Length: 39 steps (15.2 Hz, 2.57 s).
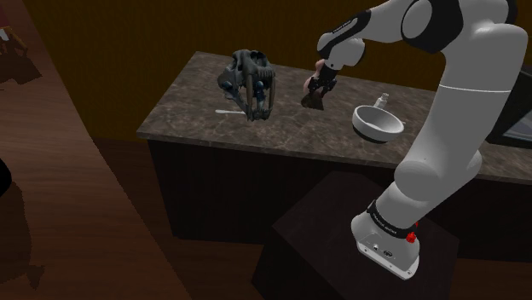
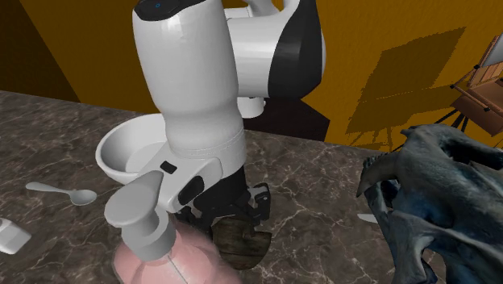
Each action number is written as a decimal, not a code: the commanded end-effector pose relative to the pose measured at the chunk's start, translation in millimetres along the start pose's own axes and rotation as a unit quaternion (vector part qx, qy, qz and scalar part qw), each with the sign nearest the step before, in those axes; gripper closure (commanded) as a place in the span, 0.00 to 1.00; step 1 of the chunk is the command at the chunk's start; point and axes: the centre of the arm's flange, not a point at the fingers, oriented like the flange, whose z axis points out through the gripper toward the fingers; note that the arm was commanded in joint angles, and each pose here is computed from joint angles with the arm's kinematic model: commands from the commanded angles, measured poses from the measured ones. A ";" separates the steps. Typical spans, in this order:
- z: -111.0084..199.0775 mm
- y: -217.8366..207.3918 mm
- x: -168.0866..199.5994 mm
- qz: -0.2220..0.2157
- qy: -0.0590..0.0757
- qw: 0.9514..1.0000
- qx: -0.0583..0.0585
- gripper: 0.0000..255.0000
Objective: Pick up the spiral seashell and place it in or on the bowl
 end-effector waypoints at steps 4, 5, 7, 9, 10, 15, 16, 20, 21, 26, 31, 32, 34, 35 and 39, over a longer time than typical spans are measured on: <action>-14.6 -1.5 1.6 0.000 -0.001 1.000 0.000 1.00; -19.8 -1.9 2.3 0.000 -0.001 1.000 0.000 1.00; -30.2 -2.6 3.6 0.000 -0.001 1.000 0.000 1.00; -40.7 -3.3 5.0 0.000 -0.001 1.000 0.000 1.00; -45.9 -3.6 5.7 0.000 -0.001 1.000 0.000 1.00; -72.0 -5.4 9.2 0.000 -0.001 1.000 0.000 1.00; -77.2 -5.7 9.9 0.000 -0.001 1.000 0.000 1.00; -98.1 -7.1 12.7 0.000 -0.001 1.000 0.000 1.00; -103.4 -7.5 13.3 0.000 -0.001 1.000 0.000 1.00; -129.5 -9.2 16.8 0.000 -0.001 1.000 0.000 1.00; -153.1 -2.8 9.4 0.000 -0.001 1.000 0.000 1.00; -156.7 5.0 -0.6 0.000 -0.001 1.000 0.000 1.00; -163.7 20.6 -20.8 0.000 -0.001 1.000 0.000 1.00; -167.3 28.4 -30.8 0.000 -0.001 1.000 0.000 1.00; -181.4 59.5 -71.0 0.000 -0.001 1.000 0.000 1.00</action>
